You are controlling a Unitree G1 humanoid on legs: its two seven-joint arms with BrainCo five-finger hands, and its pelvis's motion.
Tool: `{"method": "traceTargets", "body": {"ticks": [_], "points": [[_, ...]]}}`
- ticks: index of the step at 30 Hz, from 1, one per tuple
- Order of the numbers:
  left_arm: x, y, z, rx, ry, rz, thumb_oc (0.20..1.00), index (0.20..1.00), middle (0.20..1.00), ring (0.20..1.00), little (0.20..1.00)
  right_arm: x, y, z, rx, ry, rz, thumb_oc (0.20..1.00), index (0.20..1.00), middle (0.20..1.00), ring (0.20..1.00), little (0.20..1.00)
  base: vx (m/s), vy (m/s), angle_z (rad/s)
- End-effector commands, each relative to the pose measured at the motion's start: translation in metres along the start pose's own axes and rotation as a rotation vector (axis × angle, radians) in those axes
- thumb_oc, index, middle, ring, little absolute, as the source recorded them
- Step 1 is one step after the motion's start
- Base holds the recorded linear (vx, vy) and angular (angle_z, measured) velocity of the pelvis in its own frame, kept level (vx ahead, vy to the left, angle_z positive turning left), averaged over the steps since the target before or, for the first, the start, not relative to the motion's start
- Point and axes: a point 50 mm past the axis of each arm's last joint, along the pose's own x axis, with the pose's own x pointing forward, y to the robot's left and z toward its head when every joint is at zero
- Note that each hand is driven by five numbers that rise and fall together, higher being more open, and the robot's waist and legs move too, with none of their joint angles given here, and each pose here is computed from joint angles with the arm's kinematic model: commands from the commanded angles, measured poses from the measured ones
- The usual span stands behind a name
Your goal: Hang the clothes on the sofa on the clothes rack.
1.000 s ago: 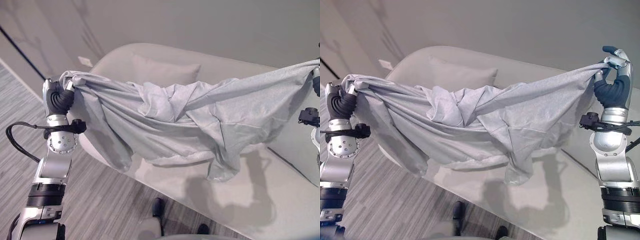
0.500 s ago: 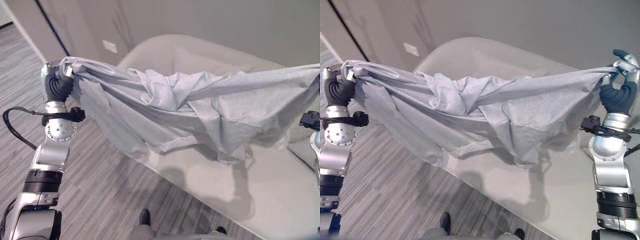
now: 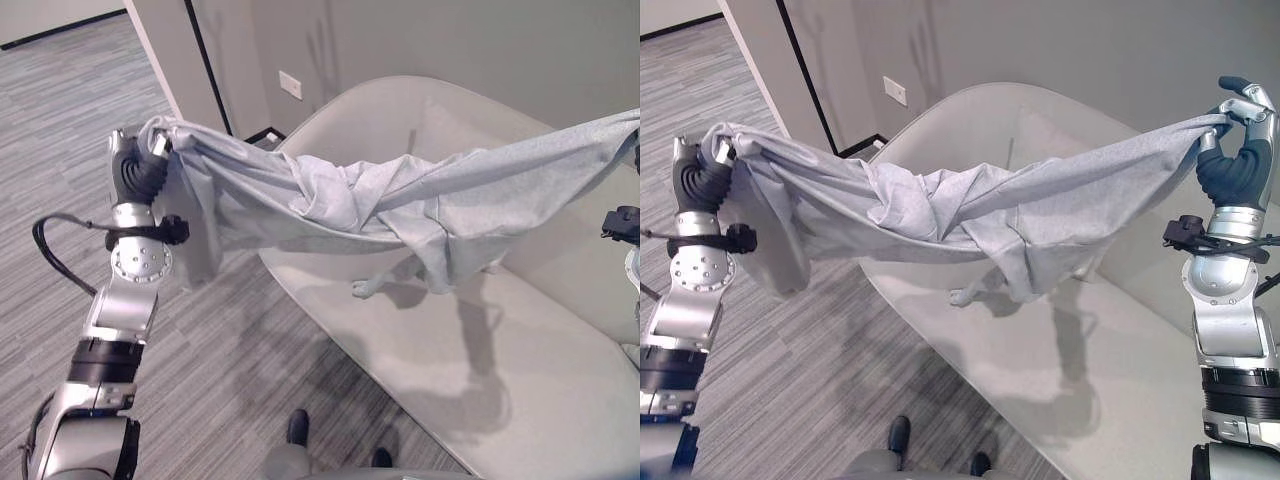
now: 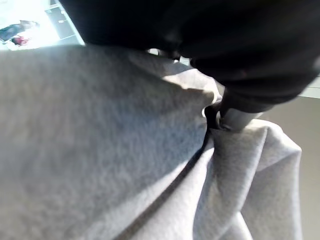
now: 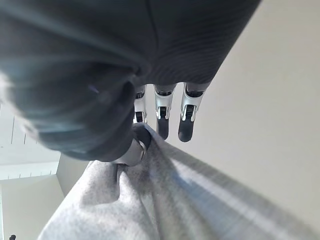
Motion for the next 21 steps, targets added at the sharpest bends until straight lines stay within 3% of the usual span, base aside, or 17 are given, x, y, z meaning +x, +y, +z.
{"method": "traceTargets", "body": {"ticks": [1, 7, 15, 21], "points": [[0.013, 0.013, 0.029, -0.047, -0.146, 0.054, 0.2, 0.2, 0.2, 0.2, 0.2, 0.012, -0.023, 0.012, -0.006, -0.078, -0.049, 0.2, 0.2, 0.2, 0.2, 0.2, -0.03, 0.091, 0.15], [0.018, 0.015, 0.034, -0.06, -0.171, 0.058, 0.2, 0.2, 0.2, 0.2, 0.2, 0.015, -0.028, 0.018, 0.0, -0.104, -0.059, 0.2, 0.2, 0.2, 0.2, 0.2, 0.06, 0.214, 0.25], [0.022, 0.018, 0.034, -0.058, -0.171, 0.082, 0.2, 0.2, 0.2, 0.2, 0.2, 0.013, -0.037, 0.017, -0.051, -0.108, -0.085, 0.2, 0.2, 0.2, 0.2, 0.2, 0.27, 0.366, -0.06], [0.047, 0.02, 0.069, -0.013, -0.308, 0.071, 0.2, 0.2, 0.2, 0.2, 0.2, 0.02, -0.024, 0.026, -0.017, -0.136, -0.118, 0.2, 0.2, 0.2, 0.2, 0.2, 0.22, 0.497, -0.08]]}}
